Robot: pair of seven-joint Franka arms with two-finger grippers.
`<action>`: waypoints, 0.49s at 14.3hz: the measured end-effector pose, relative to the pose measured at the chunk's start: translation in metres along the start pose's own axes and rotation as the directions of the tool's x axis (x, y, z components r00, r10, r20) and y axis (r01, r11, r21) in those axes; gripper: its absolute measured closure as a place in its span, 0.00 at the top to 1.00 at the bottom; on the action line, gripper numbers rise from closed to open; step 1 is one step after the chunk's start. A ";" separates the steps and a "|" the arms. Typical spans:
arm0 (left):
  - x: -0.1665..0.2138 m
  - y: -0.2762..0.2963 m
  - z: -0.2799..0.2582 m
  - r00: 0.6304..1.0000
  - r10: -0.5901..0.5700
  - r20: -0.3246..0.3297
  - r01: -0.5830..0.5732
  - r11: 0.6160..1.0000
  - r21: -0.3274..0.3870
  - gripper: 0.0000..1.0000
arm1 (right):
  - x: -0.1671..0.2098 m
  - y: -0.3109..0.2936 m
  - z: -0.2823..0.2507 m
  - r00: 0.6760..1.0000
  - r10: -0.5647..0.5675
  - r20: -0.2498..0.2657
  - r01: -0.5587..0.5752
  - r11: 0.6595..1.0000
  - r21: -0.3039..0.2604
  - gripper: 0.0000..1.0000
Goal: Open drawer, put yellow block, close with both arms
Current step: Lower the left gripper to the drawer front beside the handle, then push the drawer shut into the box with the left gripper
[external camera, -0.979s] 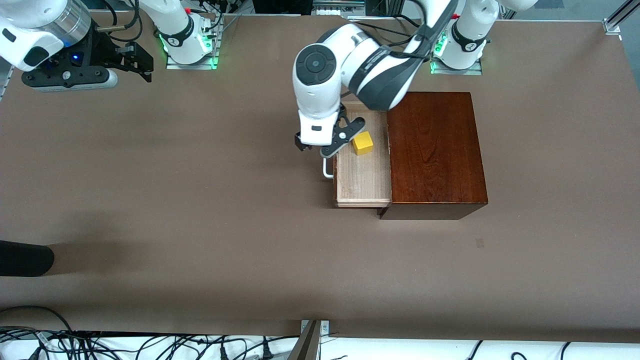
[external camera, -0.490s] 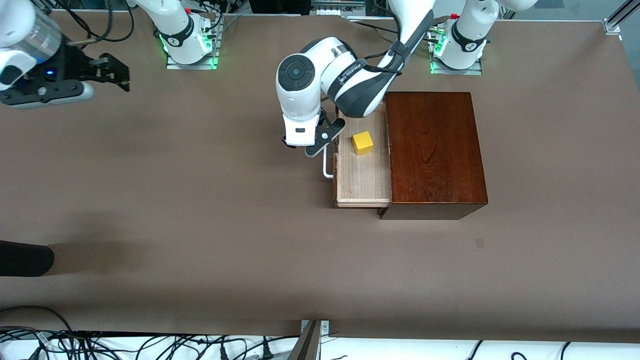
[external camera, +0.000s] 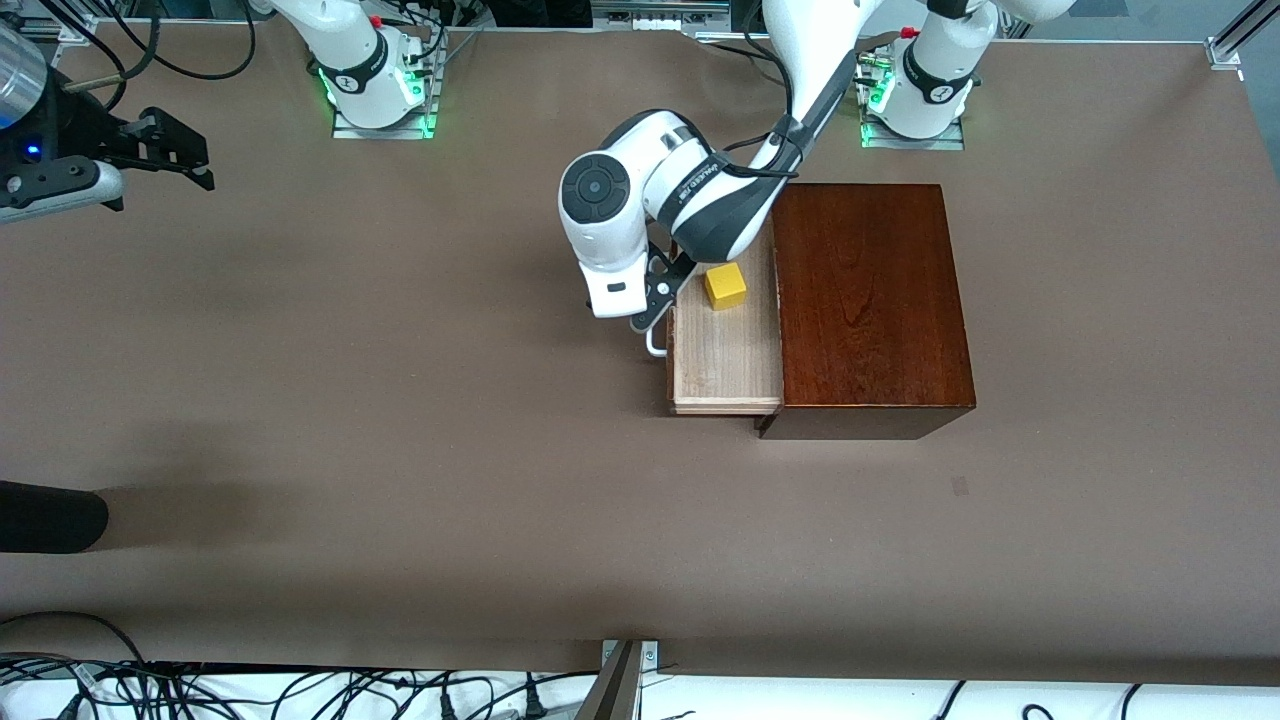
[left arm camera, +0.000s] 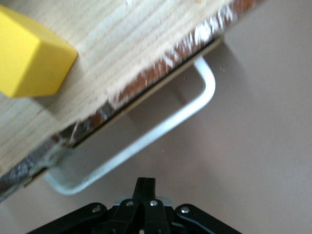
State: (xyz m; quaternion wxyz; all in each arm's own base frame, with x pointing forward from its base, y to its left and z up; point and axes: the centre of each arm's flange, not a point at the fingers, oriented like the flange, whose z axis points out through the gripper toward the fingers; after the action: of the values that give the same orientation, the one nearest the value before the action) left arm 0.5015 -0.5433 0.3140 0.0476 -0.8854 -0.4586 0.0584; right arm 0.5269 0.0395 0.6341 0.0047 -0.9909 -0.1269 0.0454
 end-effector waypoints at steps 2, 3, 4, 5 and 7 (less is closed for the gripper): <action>0.011 0.001 0.003 0.999 -0.011 -0.032 0.011 1.000 0.004 0.01 | 0.000 0.003 0.002 1.000 0.004 -0.001 -0.004 1.000 0.000 1.00; 0.011 0.002 0.004 0.999 -0.010 -0.034 0.010 1.000 0.003 0.01 | 0.001 0.004 0.004 1.000 0.006 0.000 -0.006 1.000 -0.001 1.00; 0.010 0.001 0.004 0.999 -0.009 -0.039 0.009 1.000 0.002 0.01 | 0.003 0.005 0.006 1.000 0.008 0.002 -0.008 1.000 -0.002 1.00; 0.010 0.001 0.004 0.999 -0.010 -0.041 0.010 1.000 0.002 0.01 | 0.005 0.005 0.009 1.000 0.013 0.005 -0.013 1.000 -0.002 1.00; 0.010 0.002 0.003 0.999 -0.006 -0.053 0.005 1.000 -0.001 0.01 | 0.009 0.003 0.010 1.000 0.018 0.003 -0.018 1.000 -0.003 1.00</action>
State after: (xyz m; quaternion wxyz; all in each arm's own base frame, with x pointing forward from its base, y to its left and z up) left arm 0.5079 -0.5360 0.3099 0.0597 -0.8854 -0.4596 0.0345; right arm 0.5353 0.0392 0.6238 0.0025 -0.9919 -0.1182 0.0465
